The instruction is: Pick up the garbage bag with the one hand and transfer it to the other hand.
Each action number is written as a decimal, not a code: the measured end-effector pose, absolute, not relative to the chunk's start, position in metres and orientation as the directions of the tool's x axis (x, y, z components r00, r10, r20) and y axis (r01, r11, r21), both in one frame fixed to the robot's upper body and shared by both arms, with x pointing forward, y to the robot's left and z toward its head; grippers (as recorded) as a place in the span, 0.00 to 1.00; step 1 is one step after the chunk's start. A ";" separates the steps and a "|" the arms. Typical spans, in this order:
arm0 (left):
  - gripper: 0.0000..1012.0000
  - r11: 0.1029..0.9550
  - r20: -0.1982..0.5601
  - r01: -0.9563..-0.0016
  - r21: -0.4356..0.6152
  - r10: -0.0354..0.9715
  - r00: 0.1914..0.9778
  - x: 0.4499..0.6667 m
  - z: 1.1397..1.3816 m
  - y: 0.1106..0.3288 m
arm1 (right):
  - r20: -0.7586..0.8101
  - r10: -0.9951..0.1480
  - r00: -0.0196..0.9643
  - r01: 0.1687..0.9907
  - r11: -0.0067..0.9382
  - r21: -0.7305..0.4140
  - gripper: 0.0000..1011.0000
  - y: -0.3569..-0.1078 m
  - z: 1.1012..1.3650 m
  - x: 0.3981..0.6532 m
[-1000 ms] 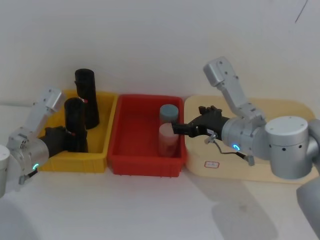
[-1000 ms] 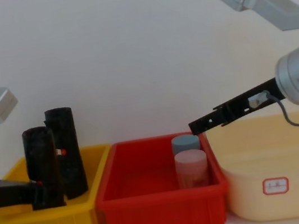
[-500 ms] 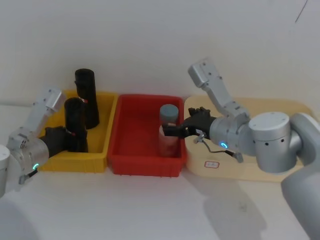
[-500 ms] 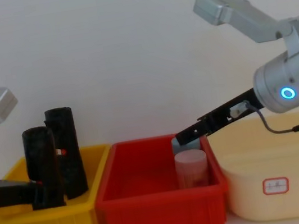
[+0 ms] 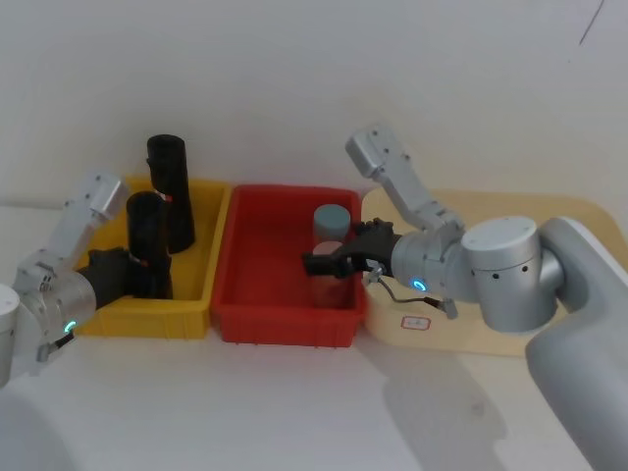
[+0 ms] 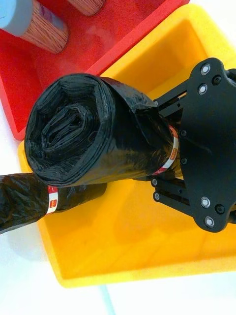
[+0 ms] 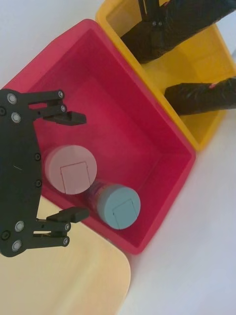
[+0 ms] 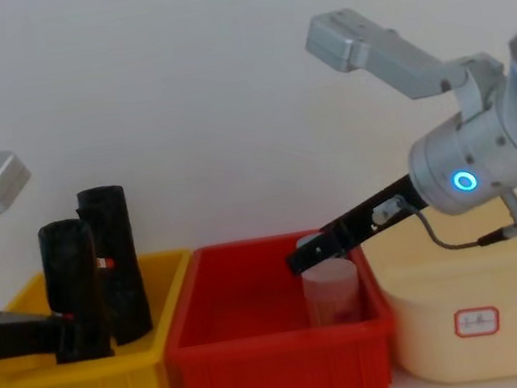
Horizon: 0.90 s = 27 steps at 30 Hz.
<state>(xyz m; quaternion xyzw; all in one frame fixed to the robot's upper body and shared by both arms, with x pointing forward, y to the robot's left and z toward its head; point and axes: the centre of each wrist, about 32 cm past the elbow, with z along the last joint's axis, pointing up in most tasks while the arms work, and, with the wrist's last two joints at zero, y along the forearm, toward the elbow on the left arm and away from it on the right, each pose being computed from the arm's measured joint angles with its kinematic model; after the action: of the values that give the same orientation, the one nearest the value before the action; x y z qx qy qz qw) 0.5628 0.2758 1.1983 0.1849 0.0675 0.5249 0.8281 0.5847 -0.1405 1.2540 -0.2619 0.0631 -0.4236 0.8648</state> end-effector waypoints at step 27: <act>0.41 0.381 0.082 -0.844 0.377 0.894 0.440 0.563 1.198 0.276 | 0.097 -0.741 0.664 0.660 0.520 -0.542 1.00 -0.133 1.248 0.606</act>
<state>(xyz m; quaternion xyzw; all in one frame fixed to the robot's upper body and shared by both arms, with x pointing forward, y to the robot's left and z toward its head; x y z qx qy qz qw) 0.5628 0.2757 1.1983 0.1849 0.0675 0.5249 0.8281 0.6055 -0.1329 1.2476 -0.2779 0.0730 -0.4033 0.8688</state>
